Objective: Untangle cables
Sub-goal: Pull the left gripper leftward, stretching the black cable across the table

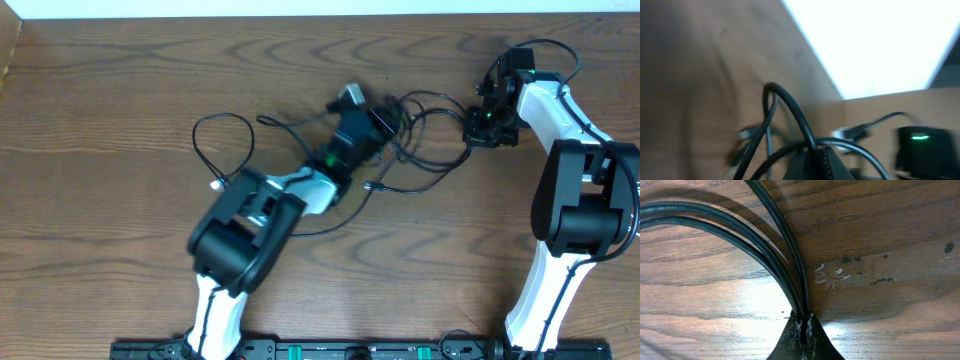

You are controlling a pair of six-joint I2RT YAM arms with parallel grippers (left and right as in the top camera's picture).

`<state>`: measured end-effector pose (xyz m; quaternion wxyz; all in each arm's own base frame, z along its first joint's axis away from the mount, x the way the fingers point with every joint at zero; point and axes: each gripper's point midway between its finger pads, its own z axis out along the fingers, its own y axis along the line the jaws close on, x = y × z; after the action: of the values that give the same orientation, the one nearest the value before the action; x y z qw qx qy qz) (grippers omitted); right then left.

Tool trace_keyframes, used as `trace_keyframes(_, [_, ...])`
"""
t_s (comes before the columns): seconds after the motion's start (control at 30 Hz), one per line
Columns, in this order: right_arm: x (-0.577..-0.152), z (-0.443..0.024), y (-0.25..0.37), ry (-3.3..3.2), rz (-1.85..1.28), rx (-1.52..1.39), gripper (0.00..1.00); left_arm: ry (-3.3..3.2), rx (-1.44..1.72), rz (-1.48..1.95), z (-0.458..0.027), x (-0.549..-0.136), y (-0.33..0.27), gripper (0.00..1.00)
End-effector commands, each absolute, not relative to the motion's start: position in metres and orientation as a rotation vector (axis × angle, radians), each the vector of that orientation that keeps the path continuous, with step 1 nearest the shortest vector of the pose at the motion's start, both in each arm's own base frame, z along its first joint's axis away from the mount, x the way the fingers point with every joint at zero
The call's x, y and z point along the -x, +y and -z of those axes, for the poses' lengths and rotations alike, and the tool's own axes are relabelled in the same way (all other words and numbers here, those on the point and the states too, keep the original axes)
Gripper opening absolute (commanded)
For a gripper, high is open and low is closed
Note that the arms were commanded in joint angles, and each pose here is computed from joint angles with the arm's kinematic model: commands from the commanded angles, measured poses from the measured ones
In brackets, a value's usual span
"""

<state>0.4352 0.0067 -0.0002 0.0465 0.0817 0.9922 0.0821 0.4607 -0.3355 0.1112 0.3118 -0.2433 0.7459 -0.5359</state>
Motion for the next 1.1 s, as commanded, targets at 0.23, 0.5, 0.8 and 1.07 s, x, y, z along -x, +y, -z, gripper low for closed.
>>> trace_keyframes(0.23, [-0.418, 0.023, 0.003, 3.100, -0.148, -0.231, 0.01, 1.673, 0.209, 1.634, -0.312, -0.440, -0.284, 0.07])
trace_keyframes(0.5, [-0.413, 0.026, -0.020, 3.104, 0.036, -0.323, 0.01, 1.707, 0.180, 1.357, -0.352, -0.427, -0.205, 0.07])
trace_keyframes(0.8, [-0.410, 0.026, -0.043, 3.096, 0.038, -0.411, 0.01, 1.750, 0.356, 1.023, -0.363, -0.406, -0.084, 0.08])
trace_keyframes(1.07, [-0.397, 0.026, -0.077, 3.081, 0.057, -0.693, 0.01, 1.757, 0.583, 0.858, -0.354, -0.384, -0.001, 0.08])
